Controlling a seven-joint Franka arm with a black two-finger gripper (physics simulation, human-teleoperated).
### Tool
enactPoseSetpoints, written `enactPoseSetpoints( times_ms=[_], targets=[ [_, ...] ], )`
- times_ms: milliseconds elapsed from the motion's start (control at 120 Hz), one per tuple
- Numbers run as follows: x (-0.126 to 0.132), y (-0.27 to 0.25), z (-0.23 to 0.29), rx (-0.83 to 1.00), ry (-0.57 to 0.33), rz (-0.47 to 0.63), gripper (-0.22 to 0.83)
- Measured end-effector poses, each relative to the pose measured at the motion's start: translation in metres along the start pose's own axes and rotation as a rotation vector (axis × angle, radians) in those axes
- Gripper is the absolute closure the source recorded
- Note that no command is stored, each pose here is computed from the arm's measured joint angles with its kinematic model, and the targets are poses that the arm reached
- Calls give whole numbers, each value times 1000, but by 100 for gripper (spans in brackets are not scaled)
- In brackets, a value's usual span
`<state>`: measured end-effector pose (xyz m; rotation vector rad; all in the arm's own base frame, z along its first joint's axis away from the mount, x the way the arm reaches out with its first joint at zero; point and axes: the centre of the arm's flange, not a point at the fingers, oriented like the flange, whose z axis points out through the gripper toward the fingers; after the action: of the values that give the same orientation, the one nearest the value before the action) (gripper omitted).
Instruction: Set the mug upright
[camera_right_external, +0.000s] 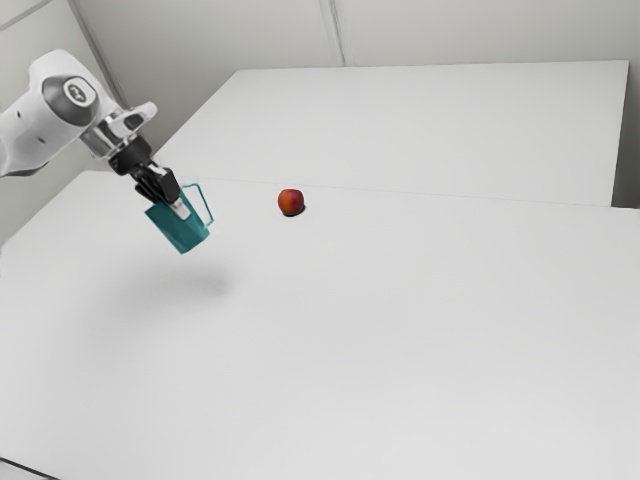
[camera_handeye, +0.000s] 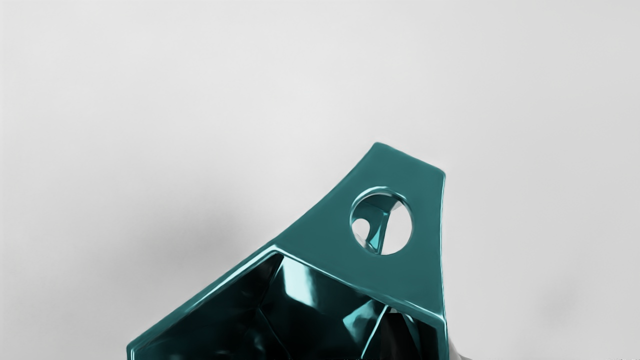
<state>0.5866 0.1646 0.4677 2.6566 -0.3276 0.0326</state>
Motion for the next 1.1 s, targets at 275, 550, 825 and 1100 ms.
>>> enactPoseSetpoints(
  times_ms=[275, 550, 825, 1100],
  targets=[
    [-8, 45, 15, 178, -46, 1, 76],
    [-6, 107, 43, 329, -76, 30, 78],
    [-28, 129, 55, 434, -39, -30, 78],
    [-38, 147, 89, 503, -11, -70, 79]
  ],
)
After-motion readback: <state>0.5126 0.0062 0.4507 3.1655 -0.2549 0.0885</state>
